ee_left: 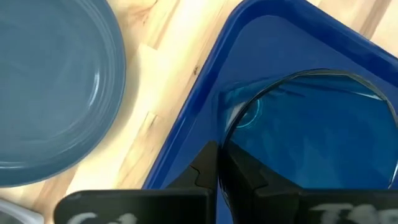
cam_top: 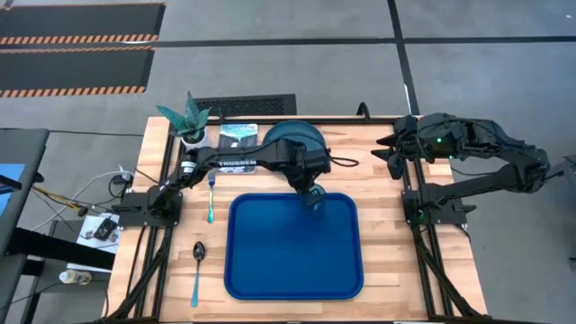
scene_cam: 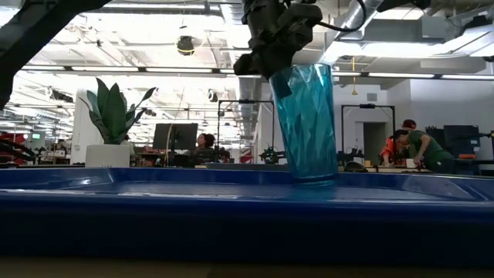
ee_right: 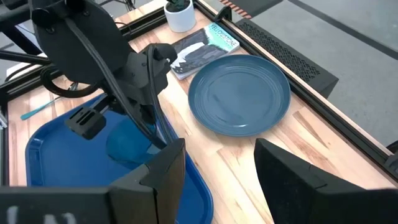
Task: Pick and place plate/cup/fork/spoon on tray
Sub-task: Put the blue cup on the top right of the blue tray
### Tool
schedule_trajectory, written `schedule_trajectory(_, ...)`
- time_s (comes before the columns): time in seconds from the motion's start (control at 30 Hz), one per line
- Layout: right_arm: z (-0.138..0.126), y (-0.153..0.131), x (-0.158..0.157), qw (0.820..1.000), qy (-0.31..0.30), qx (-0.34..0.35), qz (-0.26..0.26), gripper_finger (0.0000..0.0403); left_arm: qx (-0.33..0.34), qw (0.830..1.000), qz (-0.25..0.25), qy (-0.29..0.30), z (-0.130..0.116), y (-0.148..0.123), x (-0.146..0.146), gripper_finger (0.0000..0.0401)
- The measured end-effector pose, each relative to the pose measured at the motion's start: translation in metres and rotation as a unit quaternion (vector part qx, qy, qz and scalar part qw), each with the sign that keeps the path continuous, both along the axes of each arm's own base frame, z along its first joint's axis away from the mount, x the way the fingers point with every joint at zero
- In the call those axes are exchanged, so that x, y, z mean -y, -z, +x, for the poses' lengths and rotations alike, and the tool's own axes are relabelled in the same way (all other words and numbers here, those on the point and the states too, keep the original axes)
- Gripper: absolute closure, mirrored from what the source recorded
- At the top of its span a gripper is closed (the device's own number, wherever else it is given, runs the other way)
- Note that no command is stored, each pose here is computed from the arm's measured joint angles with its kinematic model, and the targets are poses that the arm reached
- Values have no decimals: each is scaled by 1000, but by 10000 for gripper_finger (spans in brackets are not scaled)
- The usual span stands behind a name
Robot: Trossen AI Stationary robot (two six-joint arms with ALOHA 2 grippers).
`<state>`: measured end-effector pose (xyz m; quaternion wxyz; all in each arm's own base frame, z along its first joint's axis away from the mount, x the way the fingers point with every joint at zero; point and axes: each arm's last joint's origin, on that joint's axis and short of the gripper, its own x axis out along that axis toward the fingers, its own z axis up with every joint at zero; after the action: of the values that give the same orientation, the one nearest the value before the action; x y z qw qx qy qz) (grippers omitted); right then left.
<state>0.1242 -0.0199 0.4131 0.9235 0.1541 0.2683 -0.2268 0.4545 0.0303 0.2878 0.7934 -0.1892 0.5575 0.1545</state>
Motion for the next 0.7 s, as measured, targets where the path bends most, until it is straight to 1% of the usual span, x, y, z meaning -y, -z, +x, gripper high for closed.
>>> schedule_trajectory(0.33,0,0,0,1000,0,1,0,189,-3,1000,3,15,1,2,-1,401)
schedule_trajectory(0.43,0,-1,0,1000,0,4,0,189,0,1000,7,20,1,2,-1,393)
schedule_trajectory(0.57,0,-1,0,1000,0,4,0,189,5,1000,8,20,2,1,-1,365)
schedule_trajectory(0.7,0,-1,0,1000,0,4,0,189,14,1000,8,21,4,1,-1,320)
